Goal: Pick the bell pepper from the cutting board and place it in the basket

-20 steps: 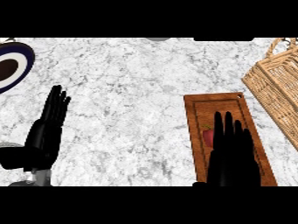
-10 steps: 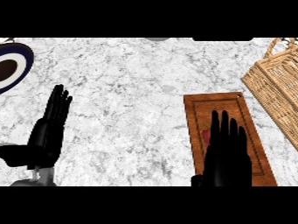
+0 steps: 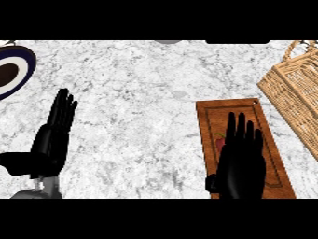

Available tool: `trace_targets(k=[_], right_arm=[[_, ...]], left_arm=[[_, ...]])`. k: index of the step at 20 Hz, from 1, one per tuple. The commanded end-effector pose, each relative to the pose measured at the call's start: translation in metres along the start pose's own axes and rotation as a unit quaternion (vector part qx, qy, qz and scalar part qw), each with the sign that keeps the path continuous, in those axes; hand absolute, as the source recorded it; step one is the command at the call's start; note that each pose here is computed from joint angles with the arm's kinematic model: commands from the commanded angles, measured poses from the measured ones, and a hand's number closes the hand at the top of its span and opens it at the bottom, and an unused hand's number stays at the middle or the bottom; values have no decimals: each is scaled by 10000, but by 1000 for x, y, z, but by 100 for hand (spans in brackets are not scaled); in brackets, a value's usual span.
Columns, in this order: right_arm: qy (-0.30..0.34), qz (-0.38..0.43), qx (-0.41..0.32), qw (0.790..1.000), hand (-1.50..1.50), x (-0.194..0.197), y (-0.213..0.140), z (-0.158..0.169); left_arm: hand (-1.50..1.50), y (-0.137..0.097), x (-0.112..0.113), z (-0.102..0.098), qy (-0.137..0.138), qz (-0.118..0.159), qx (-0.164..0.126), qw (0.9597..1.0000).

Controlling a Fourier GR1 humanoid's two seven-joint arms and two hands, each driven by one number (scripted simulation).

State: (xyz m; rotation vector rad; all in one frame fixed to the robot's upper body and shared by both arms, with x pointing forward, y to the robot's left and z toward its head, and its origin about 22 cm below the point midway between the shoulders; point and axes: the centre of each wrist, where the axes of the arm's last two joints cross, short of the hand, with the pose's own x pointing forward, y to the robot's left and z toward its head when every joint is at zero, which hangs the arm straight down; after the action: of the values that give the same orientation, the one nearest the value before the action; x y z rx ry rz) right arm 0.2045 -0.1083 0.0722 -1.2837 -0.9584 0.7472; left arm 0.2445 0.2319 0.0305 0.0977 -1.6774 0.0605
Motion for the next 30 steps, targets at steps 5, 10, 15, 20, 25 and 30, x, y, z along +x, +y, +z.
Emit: trace_targets(k=[5,10,15,20,25,30], right_arm=[[326,47,73,9994,-150,5,25,-5],[512,64,228,9984,-150,-6,28,-28],[463,-36,322,9984,-150,-3,38,-24],[415,-110,386,9983,-150,-12,42,-42],[439,0,456,9980,-150,-14,60,-39],[535,-28,420,9977,-150,-16,53,-37]], left_arm=[[0,-1,-9,-2,22,-65,-43,10000],[0,8,-3,11,44,12,9,10000],[0,7,0,7,45,-25,-88,9999],[0,17,27,0,11,-39,19,10000],[0,14,-8,18,77,-10,-107,9999],[0,18,2,-1,11,-115,25,9999]])
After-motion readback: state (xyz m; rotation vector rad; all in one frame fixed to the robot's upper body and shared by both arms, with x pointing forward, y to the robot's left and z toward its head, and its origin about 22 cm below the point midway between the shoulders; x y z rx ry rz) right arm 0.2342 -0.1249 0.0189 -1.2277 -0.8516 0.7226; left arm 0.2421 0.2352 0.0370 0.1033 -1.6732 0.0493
